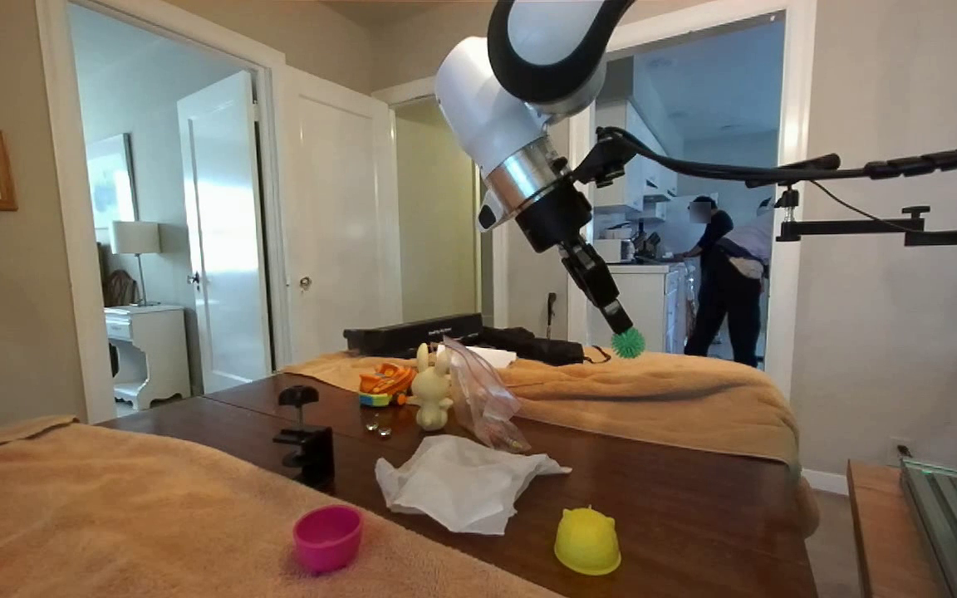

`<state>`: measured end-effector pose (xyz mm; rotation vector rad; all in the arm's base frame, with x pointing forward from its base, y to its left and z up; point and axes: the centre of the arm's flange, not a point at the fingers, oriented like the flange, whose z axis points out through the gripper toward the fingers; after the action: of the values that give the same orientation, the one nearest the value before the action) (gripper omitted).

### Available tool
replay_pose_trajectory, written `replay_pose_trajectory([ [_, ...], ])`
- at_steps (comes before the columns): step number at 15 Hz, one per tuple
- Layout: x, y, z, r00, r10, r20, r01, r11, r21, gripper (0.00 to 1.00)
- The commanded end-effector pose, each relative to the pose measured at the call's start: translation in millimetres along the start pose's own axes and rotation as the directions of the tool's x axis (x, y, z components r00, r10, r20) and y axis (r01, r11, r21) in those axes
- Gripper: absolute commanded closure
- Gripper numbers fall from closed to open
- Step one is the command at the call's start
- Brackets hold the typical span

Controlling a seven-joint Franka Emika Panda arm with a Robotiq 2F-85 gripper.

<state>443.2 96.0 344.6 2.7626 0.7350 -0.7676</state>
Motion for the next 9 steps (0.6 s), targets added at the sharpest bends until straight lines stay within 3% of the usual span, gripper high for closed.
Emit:
replay_pose_trajectory([
  [1,-1,31,7,0.989,0.118,-0.085,-0.122,0.992,-0.04,0.99],
  [4,17,55,2,0.97,0.157,-0.187,-0.172,0.983,-0.066,0.99],
  [9,41,60,-8,0.945,0.151,-0.292,-0.185,0.978,-0.093,0.99],
])
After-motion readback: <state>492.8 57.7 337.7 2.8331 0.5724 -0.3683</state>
